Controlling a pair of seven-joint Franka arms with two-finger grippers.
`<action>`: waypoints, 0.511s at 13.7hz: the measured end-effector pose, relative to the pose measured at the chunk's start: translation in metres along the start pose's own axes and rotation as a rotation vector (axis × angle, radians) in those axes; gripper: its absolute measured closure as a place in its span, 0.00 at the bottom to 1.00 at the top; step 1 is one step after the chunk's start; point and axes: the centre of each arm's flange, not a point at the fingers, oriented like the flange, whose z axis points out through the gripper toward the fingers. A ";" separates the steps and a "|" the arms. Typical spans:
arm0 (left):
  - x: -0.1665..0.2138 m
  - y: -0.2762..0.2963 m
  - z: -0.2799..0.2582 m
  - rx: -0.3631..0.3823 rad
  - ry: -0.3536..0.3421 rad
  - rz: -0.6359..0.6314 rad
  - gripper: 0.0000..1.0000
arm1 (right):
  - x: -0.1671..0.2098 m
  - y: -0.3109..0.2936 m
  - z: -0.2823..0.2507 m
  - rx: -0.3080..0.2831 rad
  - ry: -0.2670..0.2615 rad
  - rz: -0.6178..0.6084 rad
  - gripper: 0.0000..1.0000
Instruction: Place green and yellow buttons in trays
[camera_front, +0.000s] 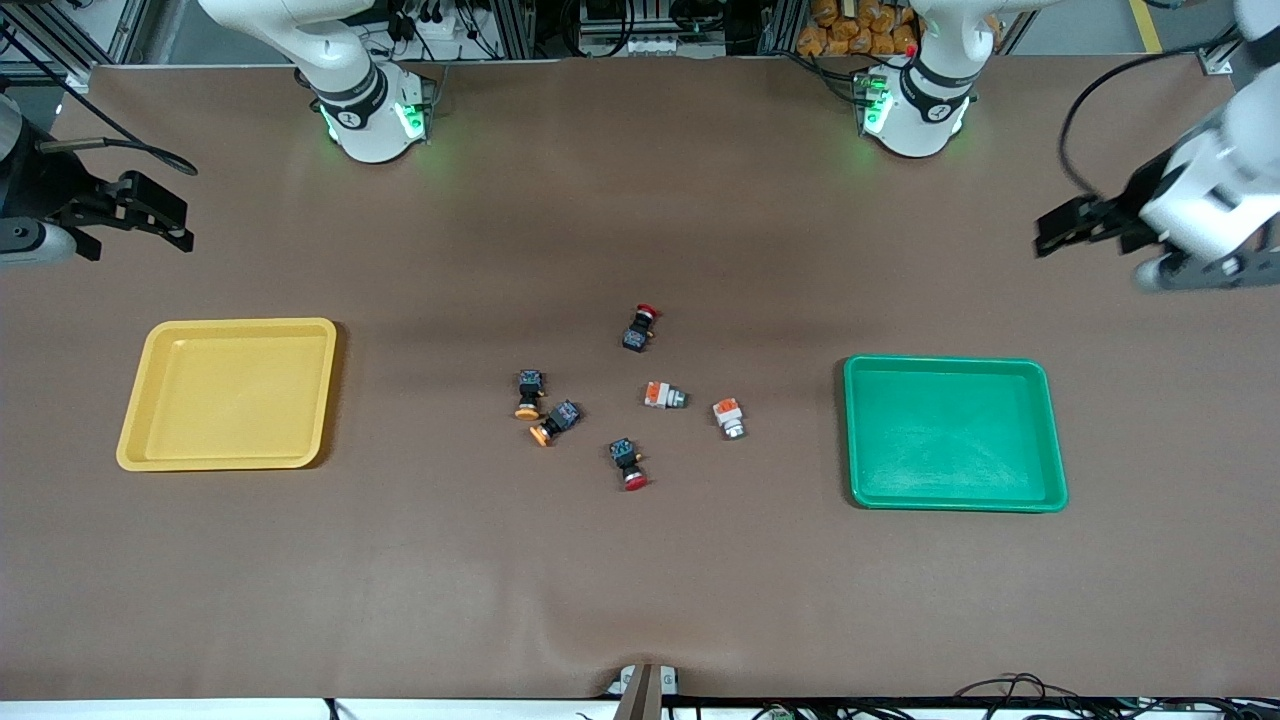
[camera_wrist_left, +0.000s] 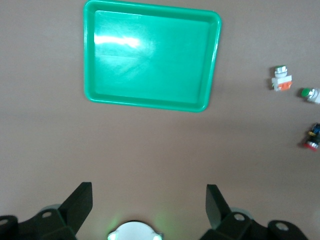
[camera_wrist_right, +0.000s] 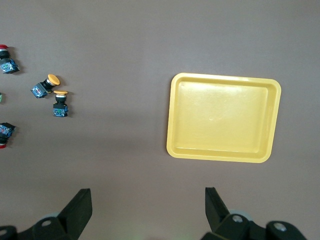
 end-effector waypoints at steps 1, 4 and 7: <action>0.007 0.016 0.012 -0.004 -0.001 -0.023 0.00 | 0.000 0.001 0.000 -0.001 0.002 0.001 0.00; 0.027 0.057 0.050 -0.024 -0.004 -0.077 0.00 | 0.001 0.007 0.001 -0.006 0.000 0.012 0.00; 0.041 0.089 0.082 -0.040 -0.001 -0.117 0.00 | 0.009 0.014 0.008 -0.014 0.010 0.025 0.00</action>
